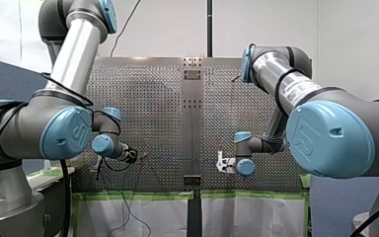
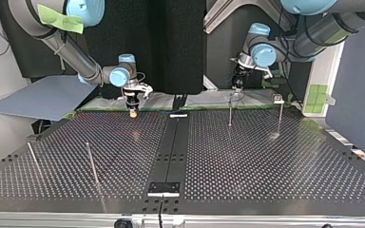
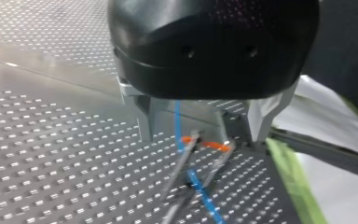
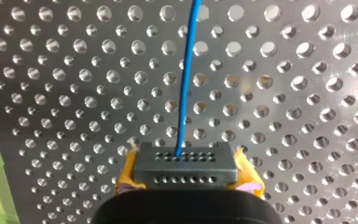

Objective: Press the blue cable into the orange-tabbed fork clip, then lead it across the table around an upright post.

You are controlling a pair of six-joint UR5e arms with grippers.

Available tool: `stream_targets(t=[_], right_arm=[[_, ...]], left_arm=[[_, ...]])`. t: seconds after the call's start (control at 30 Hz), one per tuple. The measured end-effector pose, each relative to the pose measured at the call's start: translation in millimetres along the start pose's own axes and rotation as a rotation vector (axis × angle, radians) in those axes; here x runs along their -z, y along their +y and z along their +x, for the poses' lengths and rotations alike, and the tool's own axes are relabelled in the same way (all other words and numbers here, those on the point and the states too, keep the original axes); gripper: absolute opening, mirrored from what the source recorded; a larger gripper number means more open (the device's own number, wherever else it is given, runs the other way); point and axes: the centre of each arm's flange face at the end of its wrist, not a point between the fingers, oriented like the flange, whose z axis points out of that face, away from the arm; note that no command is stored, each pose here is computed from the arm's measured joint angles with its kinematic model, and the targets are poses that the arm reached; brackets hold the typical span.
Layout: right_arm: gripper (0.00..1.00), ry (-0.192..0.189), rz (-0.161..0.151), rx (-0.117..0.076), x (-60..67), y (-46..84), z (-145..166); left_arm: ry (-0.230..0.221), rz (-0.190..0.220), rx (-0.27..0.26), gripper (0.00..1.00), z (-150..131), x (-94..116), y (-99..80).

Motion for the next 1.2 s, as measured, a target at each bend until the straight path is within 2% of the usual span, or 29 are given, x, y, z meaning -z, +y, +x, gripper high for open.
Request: stream_targets(t=[0.2,0.47,0.7,0.9,1.2], right_arm=[[0.00,0.000,-0.001,0.000,-0.2,0.7,0],[0.00,0.000,-0.001,0.000,-0.2,0.8,0],[0.00,0.000,-0.001,0.000,-0.2,0.7,0],[0.00,0.000,-0.001,0.000,-0.1,0.5,0],[0.00,0.000,-0.001,0.000,-0.1,0.4,0]], left_arm=[[0.049,0.010,-0.027,1.00,23,-1,-4.4],[0.059,0.008,-0.029,1.00,29,-1,-3.1],[0.014,-0.002,-0.035,1.00,10,-2,-0.3],[-0.029,-0.015,-0.017,1.00,-10,0,2.5],[-0.033,-0.012,-0.016,1.00,-13,1,-1.2]])
